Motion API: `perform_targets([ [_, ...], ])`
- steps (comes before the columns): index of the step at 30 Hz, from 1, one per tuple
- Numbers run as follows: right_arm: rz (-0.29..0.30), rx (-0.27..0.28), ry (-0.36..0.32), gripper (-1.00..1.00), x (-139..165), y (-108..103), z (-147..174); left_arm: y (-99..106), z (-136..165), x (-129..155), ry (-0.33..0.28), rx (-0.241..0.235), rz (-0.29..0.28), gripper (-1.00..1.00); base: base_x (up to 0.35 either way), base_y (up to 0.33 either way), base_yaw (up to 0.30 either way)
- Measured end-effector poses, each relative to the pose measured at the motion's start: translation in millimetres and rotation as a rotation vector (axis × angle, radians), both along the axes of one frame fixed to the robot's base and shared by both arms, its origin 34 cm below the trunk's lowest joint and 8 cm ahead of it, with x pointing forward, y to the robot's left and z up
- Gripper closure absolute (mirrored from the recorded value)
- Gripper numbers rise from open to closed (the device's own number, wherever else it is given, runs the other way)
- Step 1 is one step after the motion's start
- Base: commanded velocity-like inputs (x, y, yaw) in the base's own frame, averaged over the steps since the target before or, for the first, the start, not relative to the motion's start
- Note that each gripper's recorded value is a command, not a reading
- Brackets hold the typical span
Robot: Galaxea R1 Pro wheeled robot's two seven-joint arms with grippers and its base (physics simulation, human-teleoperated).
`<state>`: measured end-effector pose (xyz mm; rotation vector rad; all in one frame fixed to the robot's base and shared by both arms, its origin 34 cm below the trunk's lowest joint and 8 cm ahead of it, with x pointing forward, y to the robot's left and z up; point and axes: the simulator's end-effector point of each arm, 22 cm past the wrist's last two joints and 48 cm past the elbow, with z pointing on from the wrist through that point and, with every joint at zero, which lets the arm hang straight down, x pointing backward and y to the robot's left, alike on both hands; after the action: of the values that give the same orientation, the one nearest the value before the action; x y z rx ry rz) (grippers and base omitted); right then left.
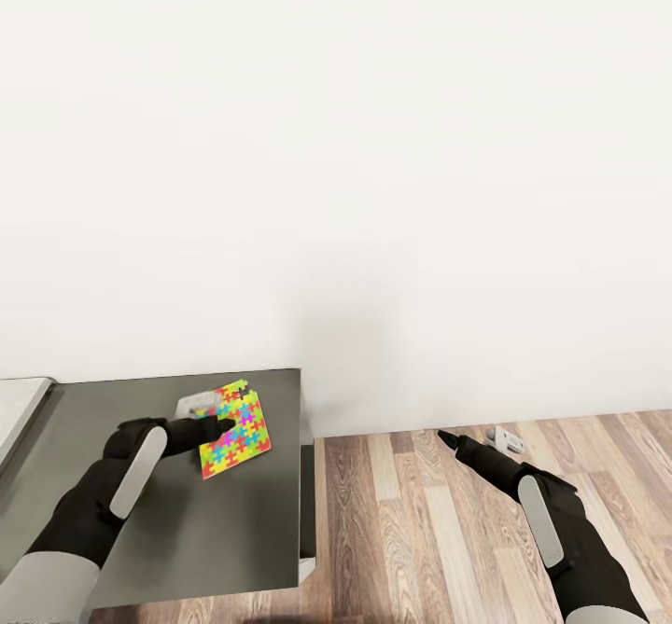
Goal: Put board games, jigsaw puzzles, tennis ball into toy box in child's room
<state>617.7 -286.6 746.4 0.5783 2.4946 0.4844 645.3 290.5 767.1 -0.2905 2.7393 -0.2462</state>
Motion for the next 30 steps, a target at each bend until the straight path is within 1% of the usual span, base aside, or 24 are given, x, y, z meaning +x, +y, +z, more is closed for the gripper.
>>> perform_targets([
  [1, 0.0, 0.0, 0.0, -1.0, 0.0, 0.0, 0.0, -1.6, 0.5, 0.5, -0.002, -0.007, -0.002, -1.0, 0.0, 0.0, 0.0],
  [4, 0.0, 0.0, 0.0, -1.0, 0.0, 0.0, 0.0, -12.0, 3.0, 2.7, -0.013, -0.051, -0.015, -1.0, 0.0, 0.0, 0.0],
  [7, 0.0, 0.0, 0.0, -1.0, 0.0, 0.1, 0.0, -19.2, 4.7, 3.6, -0.02, -0.081, -0.025, -1.0, 0.0, 0.0, 0.0],
  [14, 0.0, 0.0, 0.0, -1.0, 0.0, 0.0, 0.0, -23.5, 5.6, 4.0, -0.023, -0.099, -0.031, -1.0, 0.0, 0.0, 0.0],
  [30, 0.0, 0.0, 0.0, -1.0, 0.0, 0.0, 0.0, -27.2, 5.9, 4.1, -0.024, -0.108, -0.033, -1.0, 0.0, 0.0, 0.0],
])
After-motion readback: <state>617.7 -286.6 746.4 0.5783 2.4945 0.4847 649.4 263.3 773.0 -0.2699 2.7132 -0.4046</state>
